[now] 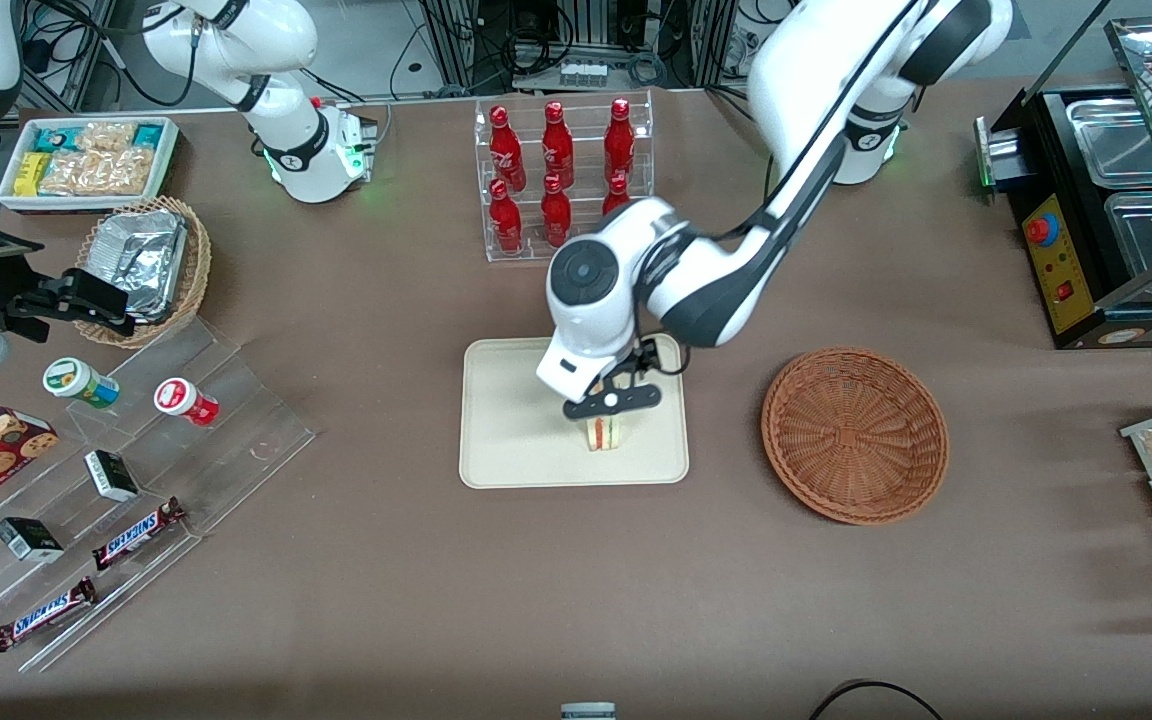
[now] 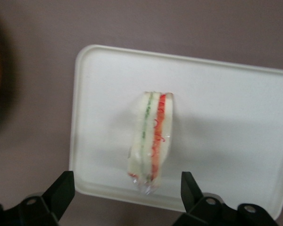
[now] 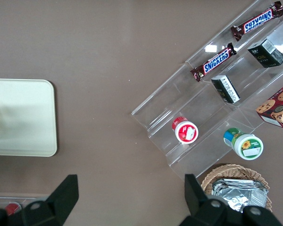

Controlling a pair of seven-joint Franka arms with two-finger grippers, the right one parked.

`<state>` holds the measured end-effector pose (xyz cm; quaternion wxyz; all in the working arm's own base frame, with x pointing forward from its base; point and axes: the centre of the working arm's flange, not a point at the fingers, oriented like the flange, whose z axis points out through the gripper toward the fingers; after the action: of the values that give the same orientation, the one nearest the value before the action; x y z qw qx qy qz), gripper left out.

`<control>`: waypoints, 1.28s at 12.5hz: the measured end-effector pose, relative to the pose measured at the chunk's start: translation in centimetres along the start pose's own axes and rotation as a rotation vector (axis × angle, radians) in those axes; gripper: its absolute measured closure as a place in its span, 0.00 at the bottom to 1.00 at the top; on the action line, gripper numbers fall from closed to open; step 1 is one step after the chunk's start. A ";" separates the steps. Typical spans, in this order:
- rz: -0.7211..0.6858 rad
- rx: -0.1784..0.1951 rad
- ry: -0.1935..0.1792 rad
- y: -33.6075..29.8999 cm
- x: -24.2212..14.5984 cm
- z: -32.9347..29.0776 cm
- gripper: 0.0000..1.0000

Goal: Place sandwich from basket to tray

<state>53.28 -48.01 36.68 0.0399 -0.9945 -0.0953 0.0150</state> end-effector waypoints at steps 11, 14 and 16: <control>-0.099 0.066 -0.122 -26.9 6.0 -20.3 0.00; -0.002 0.049 -0.142 -34.2 7.2 -20.8 0.00; 0.063 0.015 -0.169 -39.5 7.8 -21.6 0.00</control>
<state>54.35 -9.53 61.29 0.0386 -0.9919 -0.0671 0.1009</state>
